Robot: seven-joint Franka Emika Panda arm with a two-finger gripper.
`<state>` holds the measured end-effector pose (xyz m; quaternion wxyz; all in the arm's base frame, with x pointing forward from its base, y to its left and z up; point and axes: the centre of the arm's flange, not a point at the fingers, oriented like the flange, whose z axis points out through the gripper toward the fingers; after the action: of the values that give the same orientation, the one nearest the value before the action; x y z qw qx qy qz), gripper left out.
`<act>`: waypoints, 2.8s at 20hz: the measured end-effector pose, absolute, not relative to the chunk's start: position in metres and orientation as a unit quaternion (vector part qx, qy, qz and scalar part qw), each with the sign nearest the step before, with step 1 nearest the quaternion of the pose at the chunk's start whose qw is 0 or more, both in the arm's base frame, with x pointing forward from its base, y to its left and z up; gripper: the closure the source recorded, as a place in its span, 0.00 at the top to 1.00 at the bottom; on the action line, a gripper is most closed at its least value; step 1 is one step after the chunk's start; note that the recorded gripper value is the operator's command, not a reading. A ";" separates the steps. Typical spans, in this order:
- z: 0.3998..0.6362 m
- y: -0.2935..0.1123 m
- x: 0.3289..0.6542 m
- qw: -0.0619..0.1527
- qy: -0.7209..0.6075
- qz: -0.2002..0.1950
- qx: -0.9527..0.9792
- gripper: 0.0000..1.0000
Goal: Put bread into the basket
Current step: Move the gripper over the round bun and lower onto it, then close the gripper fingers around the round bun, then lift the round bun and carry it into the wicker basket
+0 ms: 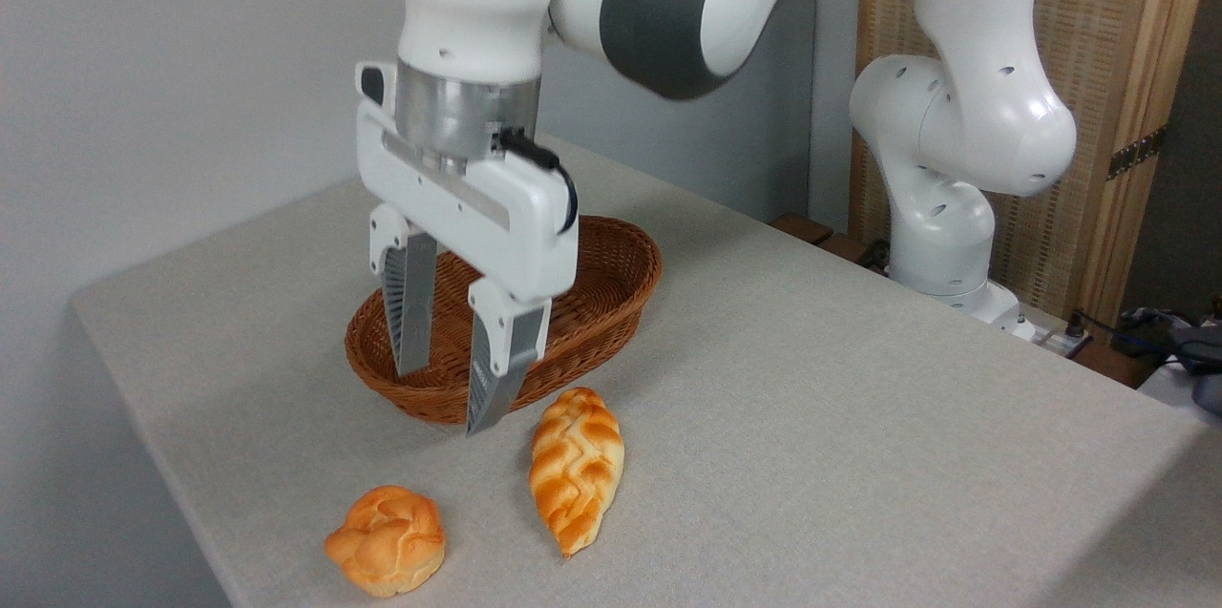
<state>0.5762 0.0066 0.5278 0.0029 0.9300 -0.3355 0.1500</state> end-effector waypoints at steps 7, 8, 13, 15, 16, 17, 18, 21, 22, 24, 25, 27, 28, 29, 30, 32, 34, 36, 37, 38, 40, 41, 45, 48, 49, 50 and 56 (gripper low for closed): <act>0.483 0.007 0.603 -0.018 -0.330 0.173 0.928 1.00; 0.478 0.007 0.606 -0.020 -0.330 0.174 0.928 1.00; 0.441 0.001 0.621 -0.027 -0.332 0.175 0.926 1.00; 0.432 -0.003 0.625 -0.029 -0.334 0.177 0.925 1.00; 0.428 -0.007 0.626 -0.028 -0.337 0.177 0.924 1.00; 0.424 -0.013 0.627 -0.027 -0.341 0.176 0.923 1.00; 0.420 -0.018 0.628 -0.026 -0.344 0.175 0.922 1.00; 0.414 -0.022 0.629 -0.024 -0.348 0.171 0.921 1.00; 0.413 -0.023 0.629 -0.023 -0.348 0.170 0.922 1.00; 0.409 -0.026 0.629 -0.022 -0.350 0.167 0.921 0.93; 0.407 -0.028 0.630 -0.021 -0.352 0.167 0.921 0.86; 0.406 -0.031 0.630 -0.020 -0.354 0.166 0.920 0.59; 0.406 -0.031 0.630 -0.020 -0.355 0.166 0.920 0.47; 0.406 -0.032 0.630 -0.019 -0.355 0.166 0.920 0.43; 0.406 -0.032 0.630 -0.019 -0.355 0.166 0.920 0.38; 0.407 -0.032 0.630 -0.020 -0.355 0.167 0.920 0.37; 0.407 -0.032 0.630 -0.020 -0.355 0.167 0.920 0.37; 0.407 -0.033 0.630 -0.020 -0.356 0.167 0.919 0.37; 0.407 -0.033 0.630 -0.020 -0.356 0.167 0.919 0.35; 0.407 -0.033 0.630 -0.020 -0.356 0.167 0.919 0.35; 0.408 -0.033 0.631 -0.020 -0.356 0.168 0.919 0.35; 0.408 -0.034 0.631 -0.020 -0.356 0.168 0.919 0.34; 0.409 -0.034 0.631 -0.020 -0.357 0.169 0.919 0.34; 0.410 -0.035 0.631 -0.020 -0.357 0.170 0.918 0.35; 0.410 -0.035 0.631 -0.019 -0.356 0.171 0.919 0.35; 0.413 -0.035 0.632 -0.015 -0.351 0.175 0.920 0.35; 0.461 -0.036 0.627 0.001 -0.332 0.216 0.918 0.39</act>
<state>0.6273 -0.0361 0.4607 0.0007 0.9183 -0.3320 0.2156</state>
